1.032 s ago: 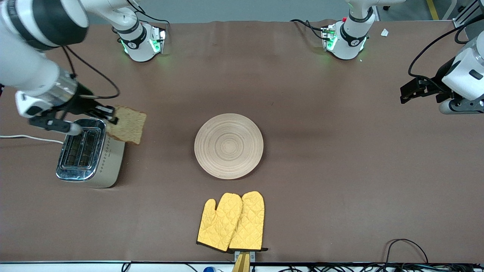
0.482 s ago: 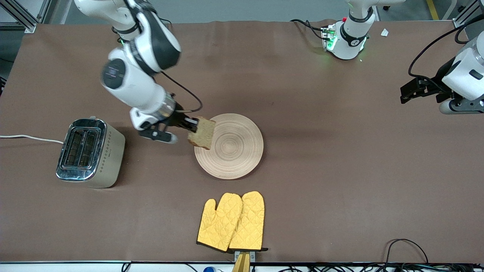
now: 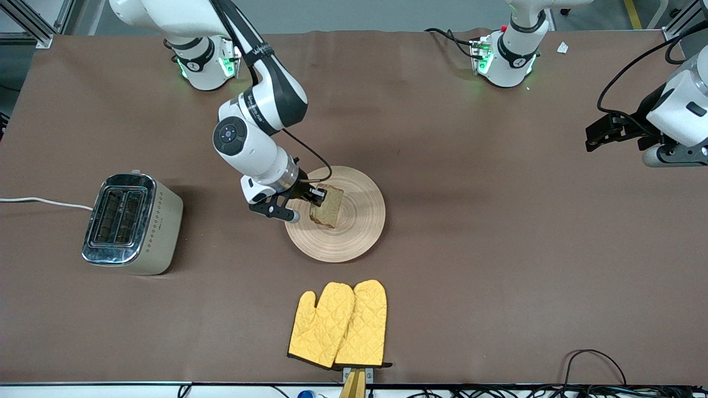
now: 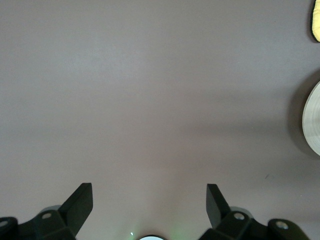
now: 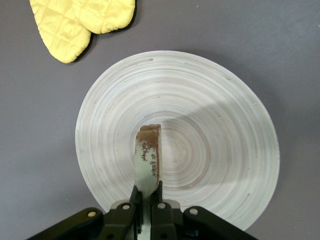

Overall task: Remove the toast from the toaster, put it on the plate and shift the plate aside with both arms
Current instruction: 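Lower the bread onto the wooden plate and open the right gripper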

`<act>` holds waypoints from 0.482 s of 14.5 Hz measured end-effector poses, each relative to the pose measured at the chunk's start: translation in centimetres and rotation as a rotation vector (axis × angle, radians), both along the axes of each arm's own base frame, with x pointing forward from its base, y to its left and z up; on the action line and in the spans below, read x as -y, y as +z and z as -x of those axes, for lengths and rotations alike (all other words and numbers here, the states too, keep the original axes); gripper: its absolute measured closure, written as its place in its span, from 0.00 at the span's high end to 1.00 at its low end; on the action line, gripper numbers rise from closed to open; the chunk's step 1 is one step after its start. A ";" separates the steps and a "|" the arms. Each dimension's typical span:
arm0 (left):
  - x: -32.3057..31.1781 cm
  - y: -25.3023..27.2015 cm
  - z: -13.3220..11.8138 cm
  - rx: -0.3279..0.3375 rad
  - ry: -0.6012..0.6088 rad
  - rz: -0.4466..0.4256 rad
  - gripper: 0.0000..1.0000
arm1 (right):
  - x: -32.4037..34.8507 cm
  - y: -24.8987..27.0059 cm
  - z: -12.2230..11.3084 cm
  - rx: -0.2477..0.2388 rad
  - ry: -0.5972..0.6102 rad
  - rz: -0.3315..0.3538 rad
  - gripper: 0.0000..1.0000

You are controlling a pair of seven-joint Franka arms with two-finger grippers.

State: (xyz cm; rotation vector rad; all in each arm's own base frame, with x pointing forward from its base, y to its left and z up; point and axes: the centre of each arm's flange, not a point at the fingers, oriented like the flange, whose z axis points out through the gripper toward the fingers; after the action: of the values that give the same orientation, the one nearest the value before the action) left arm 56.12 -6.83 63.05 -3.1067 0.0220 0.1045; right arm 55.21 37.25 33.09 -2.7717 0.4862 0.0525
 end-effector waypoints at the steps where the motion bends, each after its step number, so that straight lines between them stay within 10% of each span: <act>1: -0.1 0.0 0.0 0.000 0.001 0.000 1.00 | -0.1 -0.4 0.0 -0.005 0.002 0.003 0.10; 7: -1.0 0.0 -0.1 0.000 0.018 0.004 1.00 | 0.9 -4.3 -0.8 0.007 0.097 0.041 0.10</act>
State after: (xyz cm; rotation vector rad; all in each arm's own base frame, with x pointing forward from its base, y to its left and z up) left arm 56.23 -5.84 63.06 -3.1115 -0.0061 0.1059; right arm 55.99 36.38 28.83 -2.8334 0.3542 0.0560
